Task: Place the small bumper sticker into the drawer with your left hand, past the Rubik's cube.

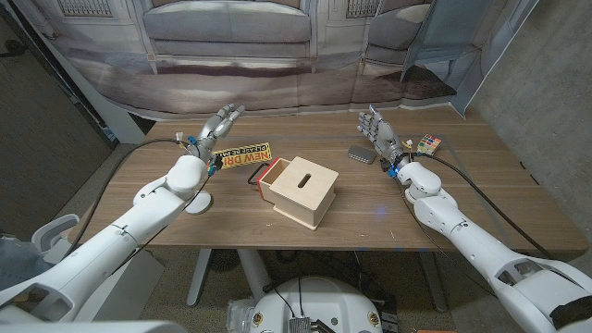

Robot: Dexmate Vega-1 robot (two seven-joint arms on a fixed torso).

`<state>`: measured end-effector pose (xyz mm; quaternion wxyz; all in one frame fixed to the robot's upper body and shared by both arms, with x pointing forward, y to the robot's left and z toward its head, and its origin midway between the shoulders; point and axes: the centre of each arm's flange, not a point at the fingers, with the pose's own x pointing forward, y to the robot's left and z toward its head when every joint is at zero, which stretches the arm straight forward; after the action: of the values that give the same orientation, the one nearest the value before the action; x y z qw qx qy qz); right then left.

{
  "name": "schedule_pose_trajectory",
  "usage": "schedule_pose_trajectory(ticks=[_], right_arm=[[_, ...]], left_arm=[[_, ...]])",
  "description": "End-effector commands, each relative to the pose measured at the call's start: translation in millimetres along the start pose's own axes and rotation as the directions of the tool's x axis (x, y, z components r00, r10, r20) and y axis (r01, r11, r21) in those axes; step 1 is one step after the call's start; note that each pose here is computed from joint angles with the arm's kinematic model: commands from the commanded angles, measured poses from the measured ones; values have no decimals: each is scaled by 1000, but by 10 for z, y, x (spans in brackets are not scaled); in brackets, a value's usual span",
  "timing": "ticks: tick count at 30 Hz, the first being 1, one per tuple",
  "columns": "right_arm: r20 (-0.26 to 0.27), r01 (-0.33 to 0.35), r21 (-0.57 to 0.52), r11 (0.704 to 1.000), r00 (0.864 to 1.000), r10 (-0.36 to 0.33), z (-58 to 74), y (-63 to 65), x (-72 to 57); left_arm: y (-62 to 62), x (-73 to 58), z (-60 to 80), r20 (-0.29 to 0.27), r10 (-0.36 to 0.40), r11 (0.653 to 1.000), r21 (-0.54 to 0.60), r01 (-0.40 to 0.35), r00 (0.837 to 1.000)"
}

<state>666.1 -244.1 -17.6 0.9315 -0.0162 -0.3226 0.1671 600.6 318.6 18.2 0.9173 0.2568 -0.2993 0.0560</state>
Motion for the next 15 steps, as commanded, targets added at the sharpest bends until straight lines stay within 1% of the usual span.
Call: schedule_pose_trajectory(ticks=[1, 9, 15], right_arm=[[-2, 7, 3, 1000, 1000, -7, -11, 16, 18], [5, 4, -4, 1000, 1000, -4, 9, 21, 21], [5, -2, -6, 1000, 1000, 2, 12, 35, 15]], left_arm=[[31, -6, -18, -8, -1, 999, 47, 1, 1000], [26, -24, -10, -14, 11, 996, 86, -10, 1000], [27, -68, -7, -22, 20, 992, 124, -17, 1000]])
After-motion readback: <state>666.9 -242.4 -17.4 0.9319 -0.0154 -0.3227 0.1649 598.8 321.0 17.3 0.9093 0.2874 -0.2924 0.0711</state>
